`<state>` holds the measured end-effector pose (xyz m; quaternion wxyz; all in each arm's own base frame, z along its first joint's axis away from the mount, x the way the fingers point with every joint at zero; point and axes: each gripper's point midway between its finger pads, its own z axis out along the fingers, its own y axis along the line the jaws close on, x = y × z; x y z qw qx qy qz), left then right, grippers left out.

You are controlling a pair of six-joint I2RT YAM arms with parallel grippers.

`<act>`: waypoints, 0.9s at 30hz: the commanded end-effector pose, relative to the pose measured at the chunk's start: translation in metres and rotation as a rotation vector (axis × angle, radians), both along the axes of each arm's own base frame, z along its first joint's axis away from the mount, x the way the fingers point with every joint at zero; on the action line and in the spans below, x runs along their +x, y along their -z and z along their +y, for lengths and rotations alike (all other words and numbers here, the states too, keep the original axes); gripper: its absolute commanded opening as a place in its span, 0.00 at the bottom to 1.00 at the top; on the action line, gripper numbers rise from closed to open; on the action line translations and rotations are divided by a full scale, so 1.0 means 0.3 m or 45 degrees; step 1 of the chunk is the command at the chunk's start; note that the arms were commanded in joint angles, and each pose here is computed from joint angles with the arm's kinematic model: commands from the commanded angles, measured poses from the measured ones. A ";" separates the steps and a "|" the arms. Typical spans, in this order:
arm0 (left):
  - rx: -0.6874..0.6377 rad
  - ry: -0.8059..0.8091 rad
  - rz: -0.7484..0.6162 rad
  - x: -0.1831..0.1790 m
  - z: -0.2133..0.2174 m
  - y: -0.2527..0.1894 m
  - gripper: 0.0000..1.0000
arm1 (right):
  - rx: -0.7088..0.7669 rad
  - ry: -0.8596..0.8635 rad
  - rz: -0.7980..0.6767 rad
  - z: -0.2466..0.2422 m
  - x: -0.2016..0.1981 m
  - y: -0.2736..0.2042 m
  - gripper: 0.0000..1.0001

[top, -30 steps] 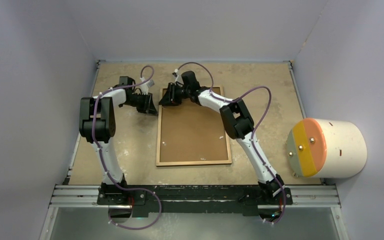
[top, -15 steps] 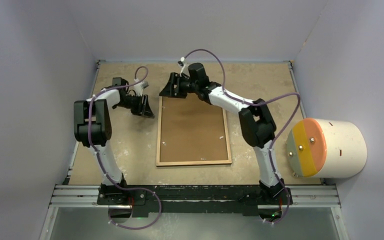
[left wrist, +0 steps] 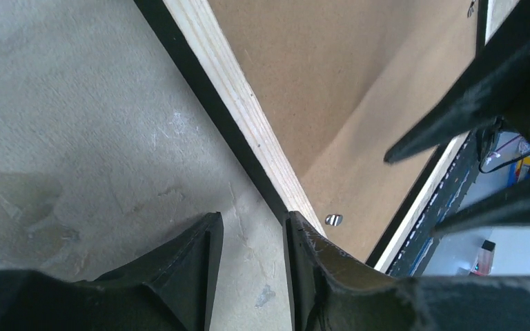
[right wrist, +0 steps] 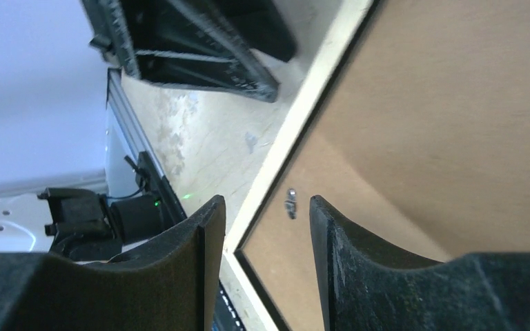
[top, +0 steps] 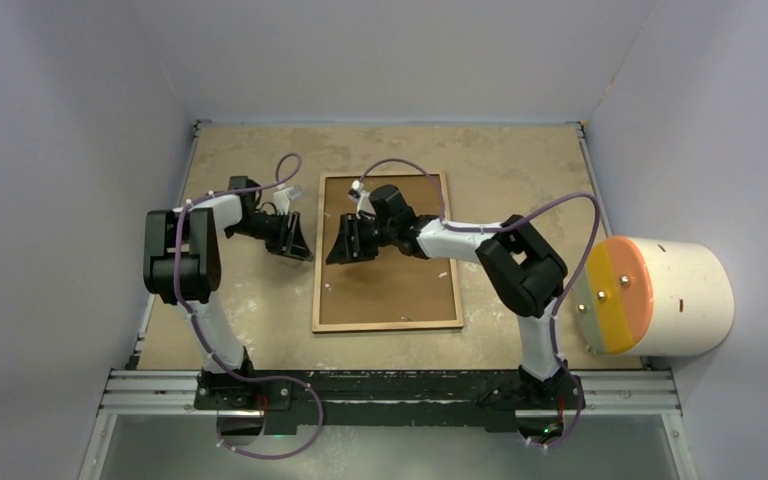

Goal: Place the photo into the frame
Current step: Install the photo frame at the center of the board.

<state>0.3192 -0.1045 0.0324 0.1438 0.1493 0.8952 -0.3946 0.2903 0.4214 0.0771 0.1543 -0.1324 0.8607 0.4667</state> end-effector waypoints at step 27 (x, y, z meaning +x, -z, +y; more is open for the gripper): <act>-0.044 0.064 -0.078 -0.009 -0.043 -0.015 0.34 | -0.036 -0.166 0.054 0.084 -0.169 0.120 0.41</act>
